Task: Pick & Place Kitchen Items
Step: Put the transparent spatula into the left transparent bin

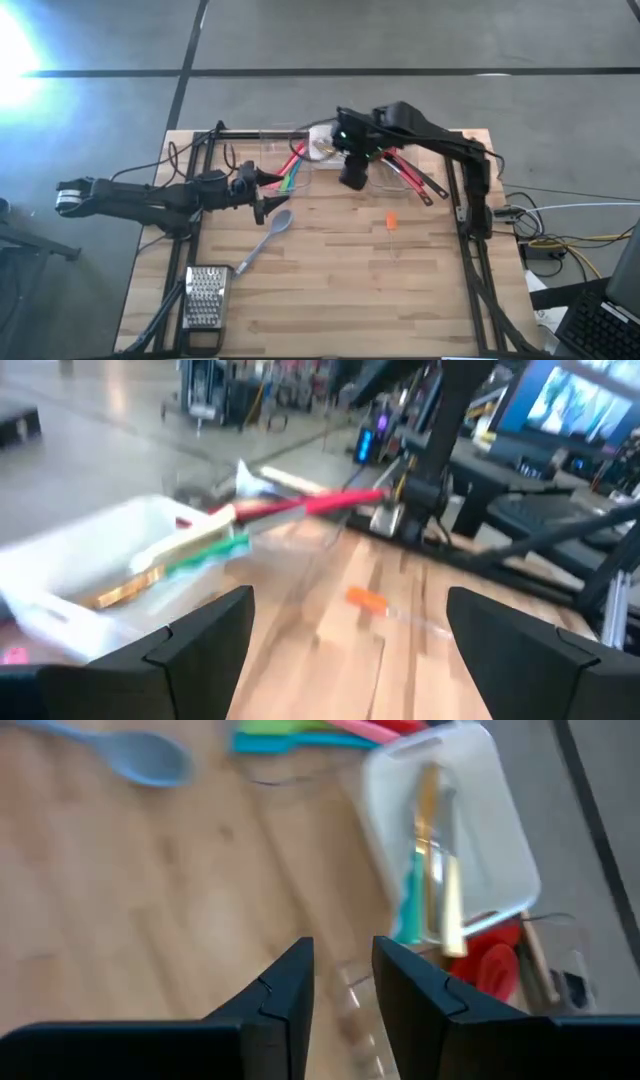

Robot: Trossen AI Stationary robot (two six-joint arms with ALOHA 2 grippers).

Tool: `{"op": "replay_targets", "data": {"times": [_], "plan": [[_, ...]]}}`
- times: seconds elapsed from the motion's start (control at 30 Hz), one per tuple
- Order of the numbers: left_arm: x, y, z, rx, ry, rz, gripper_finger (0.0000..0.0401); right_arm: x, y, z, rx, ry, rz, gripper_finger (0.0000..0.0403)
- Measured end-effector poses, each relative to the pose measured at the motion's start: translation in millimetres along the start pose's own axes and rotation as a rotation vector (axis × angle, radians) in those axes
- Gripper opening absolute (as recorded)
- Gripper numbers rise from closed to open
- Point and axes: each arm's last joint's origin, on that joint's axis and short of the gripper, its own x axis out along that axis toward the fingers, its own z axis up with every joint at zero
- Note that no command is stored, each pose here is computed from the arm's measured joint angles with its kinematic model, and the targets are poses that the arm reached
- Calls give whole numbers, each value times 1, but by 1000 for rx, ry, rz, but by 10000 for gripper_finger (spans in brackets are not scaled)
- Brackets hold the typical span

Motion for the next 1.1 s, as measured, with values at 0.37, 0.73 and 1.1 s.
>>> {"op": "replay_targets", "data": {"times": [0.37,0.73,1.1], "plan": [[0,0,-3,-37,47,4,335,-63,84,-62,38,-74,98,95],[0,1,-6,-55,68,10,335,-28,126,-125,94,-28,-96,95],[0,1,-6,-65,72,11,335,51,123,-168,184,-17,7,95]]}}
